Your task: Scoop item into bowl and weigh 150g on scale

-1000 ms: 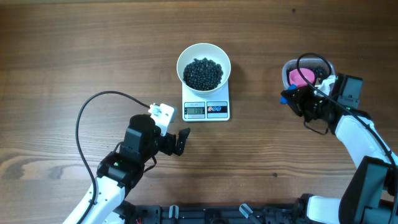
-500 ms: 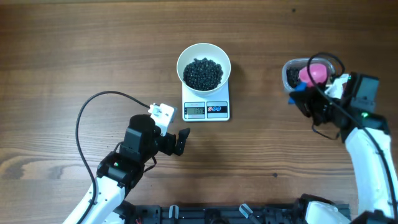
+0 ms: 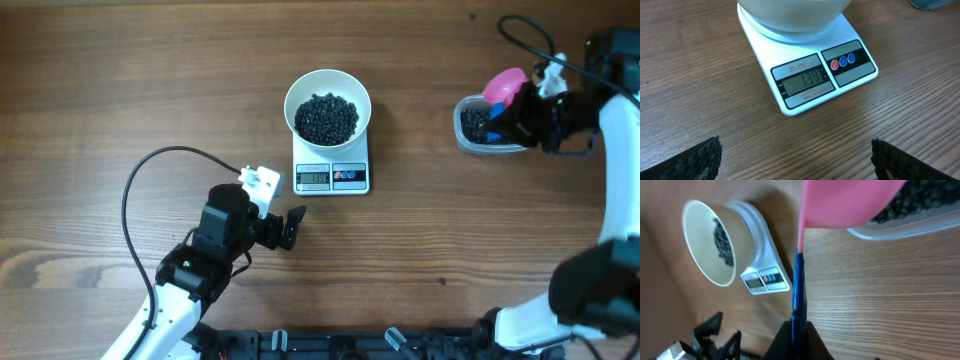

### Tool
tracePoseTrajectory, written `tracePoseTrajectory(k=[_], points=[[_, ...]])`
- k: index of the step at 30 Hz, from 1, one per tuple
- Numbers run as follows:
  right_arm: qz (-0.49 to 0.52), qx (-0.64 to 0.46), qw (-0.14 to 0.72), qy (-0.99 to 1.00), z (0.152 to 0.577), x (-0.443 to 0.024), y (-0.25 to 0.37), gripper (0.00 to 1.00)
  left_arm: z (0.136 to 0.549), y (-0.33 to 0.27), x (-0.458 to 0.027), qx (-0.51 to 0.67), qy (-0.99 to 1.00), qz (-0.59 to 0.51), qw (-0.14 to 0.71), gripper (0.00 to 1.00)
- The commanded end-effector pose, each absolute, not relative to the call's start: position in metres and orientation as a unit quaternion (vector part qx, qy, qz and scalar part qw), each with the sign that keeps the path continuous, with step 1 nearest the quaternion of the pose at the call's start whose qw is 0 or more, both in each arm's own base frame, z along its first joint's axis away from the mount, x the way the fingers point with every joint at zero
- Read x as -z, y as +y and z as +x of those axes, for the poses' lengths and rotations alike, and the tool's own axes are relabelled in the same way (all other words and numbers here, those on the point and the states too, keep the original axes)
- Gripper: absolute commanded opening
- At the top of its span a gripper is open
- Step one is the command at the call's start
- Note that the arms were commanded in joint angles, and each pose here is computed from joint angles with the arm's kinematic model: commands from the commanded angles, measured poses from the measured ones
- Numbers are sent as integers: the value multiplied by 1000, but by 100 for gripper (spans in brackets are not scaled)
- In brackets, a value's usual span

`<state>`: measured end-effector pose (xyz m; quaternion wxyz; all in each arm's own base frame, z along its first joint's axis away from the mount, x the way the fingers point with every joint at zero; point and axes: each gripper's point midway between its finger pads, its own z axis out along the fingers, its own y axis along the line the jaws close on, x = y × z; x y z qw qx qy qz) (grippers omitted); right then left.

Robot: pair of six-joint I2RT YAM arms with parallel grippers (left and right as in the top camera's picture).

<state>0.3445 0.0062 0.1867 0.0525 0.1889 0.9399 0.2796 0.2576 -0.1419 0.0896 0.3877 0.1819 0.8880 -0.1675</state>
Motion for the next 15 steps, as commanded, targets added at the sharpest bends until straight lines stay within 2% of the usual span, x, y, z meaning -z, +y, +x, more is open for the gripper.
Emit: tracePoseTrajectory(k=[1,4,10,15], points=[[159,-267,-4,951,345,-149,-1,4,258,-140,-90,166,889,174,390,100],[163,-205,-22,965,342,-128,-21,4,258,-140,-90,166,889,174,390,100],[101,41,-52,993,320,-113,-102,4,258,-140,-90,166,889,174,390,100],[35,78,-8,996,347,-108,-119,4,258,-140,-90,166,889,174,390,100]])
